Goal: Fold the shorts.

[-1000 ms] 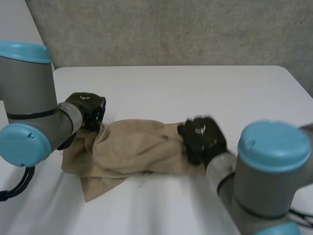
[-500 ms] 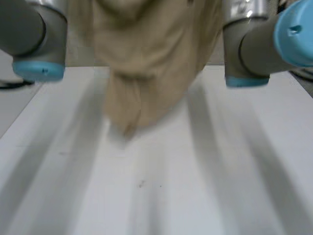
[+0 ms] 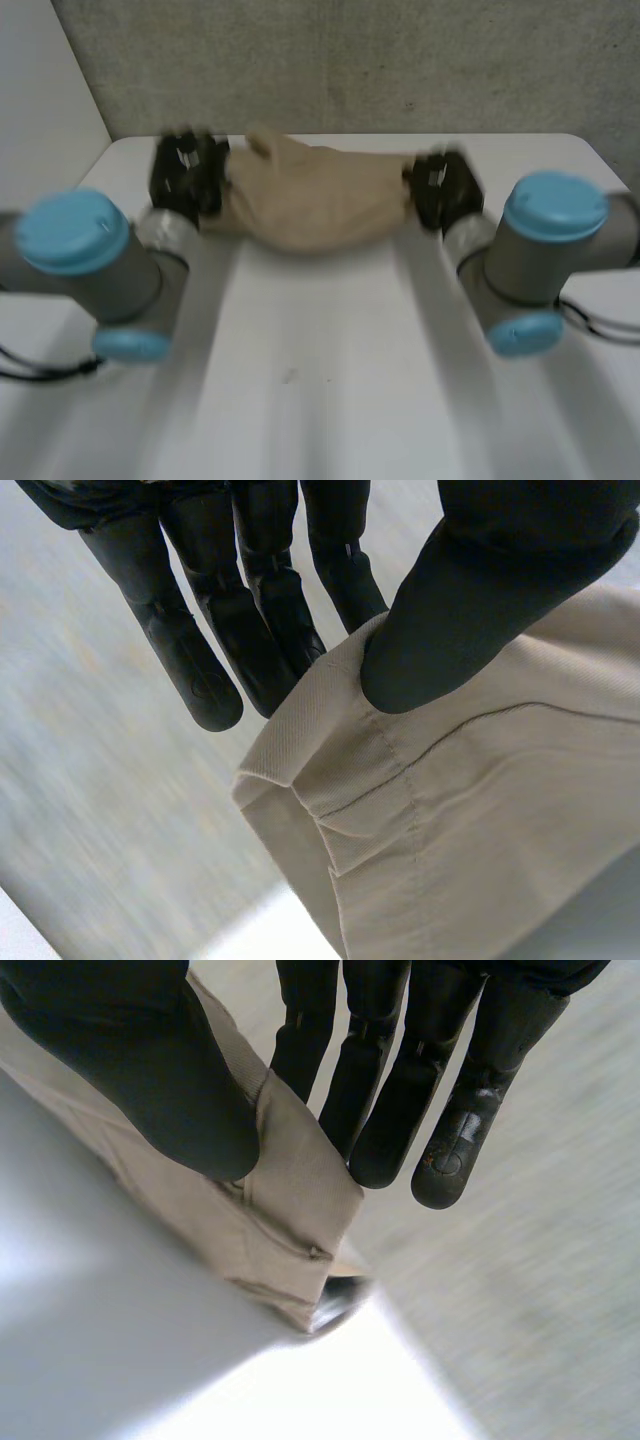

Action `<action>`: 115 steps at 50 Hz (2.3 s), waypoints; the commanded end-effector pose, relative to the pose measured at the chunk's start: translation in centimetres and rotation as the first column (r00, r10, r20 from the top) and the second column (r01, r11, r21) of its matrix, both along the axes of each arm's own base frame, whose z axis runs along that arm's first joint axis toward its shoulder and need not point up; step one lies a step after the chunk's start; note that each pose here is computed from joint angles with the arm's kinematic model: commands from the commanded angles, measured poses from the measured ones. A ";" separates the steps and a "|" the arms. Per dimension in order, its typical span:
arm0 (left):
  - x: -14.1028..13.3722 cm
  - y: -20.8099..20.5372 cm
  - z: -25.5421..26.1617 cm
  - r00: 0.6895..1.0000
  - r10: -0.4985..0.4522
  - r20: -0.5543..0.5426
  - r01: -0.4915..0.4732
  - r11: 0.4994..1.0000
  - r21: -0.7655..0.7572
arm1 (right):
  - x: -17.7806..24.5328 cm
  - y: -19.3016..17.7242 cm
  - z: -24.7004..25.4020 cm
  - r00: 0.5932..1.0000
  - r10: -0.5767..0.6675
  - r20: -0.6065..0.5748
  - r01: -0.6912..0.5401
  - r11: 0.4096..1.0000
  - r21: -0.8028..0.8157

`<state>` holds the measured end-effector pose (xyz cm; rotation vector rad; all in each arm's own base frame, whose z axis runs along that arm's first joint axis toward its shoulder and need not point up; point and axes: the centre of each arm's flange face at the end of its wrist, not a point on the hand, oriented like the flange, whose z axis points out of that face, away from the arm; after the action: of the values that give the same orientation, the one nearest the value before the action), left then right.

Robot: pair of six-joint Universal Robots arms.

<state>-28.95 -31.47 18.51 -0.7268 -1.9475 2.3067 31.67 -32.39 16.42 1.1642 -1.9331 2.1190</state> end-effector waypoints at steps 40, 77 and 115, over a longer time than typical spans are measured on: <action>5.9 11.4 -2.6 0.975 -0.186 0.119 0.104 0.863 0.494 | -8.5 5.6 -1.5 0.979 -0.180 0.099 0.125 0.905 0.406; 3.6 2.9 -7.0 0.982 -0.096 0.164 0.002 0.867 0.498 | -8.3 5.5 -3.0 0.983 -0.171 0.069 0.125 0.894 0.430; 4.7 6.2 -4.5 0.973 -0.035 0.229 -0.097 0.836 0.540 | -8.1 5.7 -1.4 0.991 -0.130 0.017 0.115 0.926 0.360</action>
<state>-25.68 -28.30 11.33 -0.9144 -2.4543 1.6114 23.47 -26.79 13.69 0.9551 -2.5027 1.7645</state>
